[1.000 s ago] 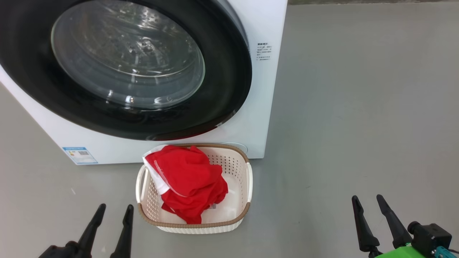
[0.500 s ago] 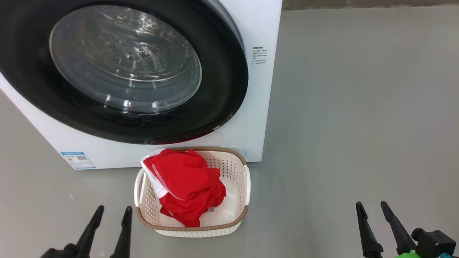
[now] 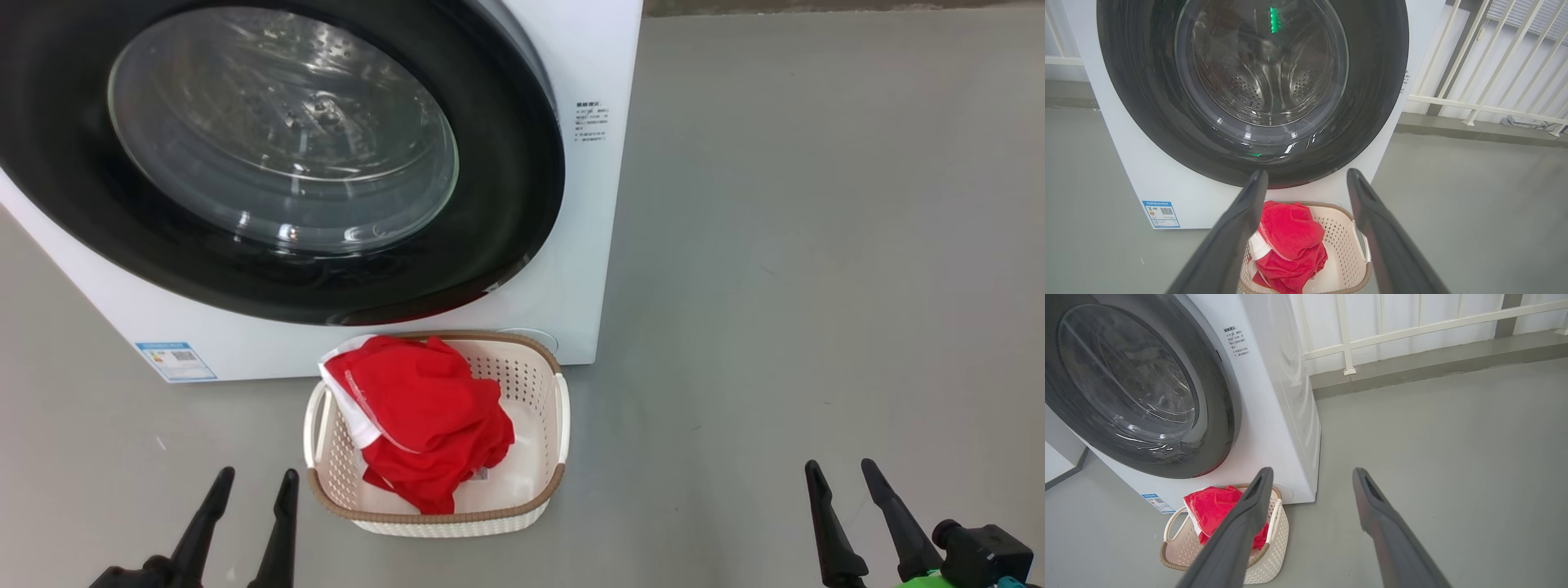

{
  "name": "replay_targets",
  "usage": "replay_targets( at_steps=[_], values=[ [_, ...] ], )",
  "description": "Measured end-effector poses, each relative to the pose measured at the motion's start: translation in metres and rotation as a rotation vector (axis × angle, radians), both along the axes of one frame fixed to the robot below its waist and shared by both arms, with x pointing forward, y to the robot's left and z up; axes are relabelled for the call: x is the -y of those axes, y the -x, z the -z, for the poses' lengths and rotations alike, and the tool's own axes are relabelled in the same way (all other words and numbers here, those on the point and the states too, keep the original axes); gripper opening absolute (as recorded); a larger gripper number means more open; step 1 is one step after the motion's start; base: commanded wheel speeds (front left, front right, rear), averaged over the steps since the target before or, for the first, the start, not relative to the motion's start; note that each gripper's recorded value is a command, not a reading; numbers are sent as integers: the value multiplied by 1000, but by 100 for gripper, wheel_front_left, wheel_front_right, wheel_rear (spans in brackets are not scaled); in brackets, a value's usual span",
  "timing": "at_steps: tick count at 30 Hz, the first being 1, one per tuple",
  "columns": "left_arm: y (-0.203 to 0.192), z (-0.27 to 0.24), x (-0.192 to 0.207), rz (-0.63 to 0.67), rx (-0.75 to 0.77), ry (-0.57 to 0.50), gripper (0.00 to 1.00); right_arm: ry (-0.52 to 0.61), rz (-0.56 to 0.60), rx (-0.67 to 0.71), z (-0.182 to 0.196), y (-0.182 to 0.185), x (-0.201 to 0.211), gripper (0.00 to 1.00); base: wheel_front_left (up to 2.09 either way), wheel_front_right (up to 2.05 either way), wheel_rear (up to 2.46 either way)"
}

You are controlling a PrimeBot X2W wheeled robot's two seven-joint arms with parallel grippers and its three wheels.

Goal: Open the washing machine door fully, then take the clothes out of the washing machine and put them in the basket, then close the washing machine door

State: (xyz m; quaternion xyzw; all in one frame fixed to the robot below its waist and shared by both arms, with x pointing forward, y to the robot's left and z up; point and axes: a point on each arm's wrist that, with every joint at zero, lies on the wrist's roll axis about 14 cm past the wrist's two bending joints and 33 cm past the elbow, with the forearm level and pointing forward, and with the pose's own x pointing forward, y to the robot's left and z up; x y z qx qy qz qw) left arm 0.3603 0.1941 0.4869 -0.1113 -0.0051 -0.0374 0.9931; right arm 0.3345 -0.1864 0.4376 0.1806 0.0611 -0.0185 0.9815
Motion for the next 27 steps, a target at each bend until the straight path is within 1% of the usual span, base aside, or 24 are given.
replay_targets(
  at_steps=[20,21,25,27],
  values=[
    [-7,12,-9,-26,-34,-16,100,-10,17,-13,4,1,3,100,0,0,0],
    [-8,12,-10,-33,-36,-15,0,-23,24,-15,4,2,5,0,0,0,0],
    [-3,29,-4,-33,-92,10,0,-40,28,-69,20,9,1,0,0,0,0],
    [-1,34,-2,-34,-110,30,0,-54,32,-74,22,10,1,0,0,0,0]
  ],
)
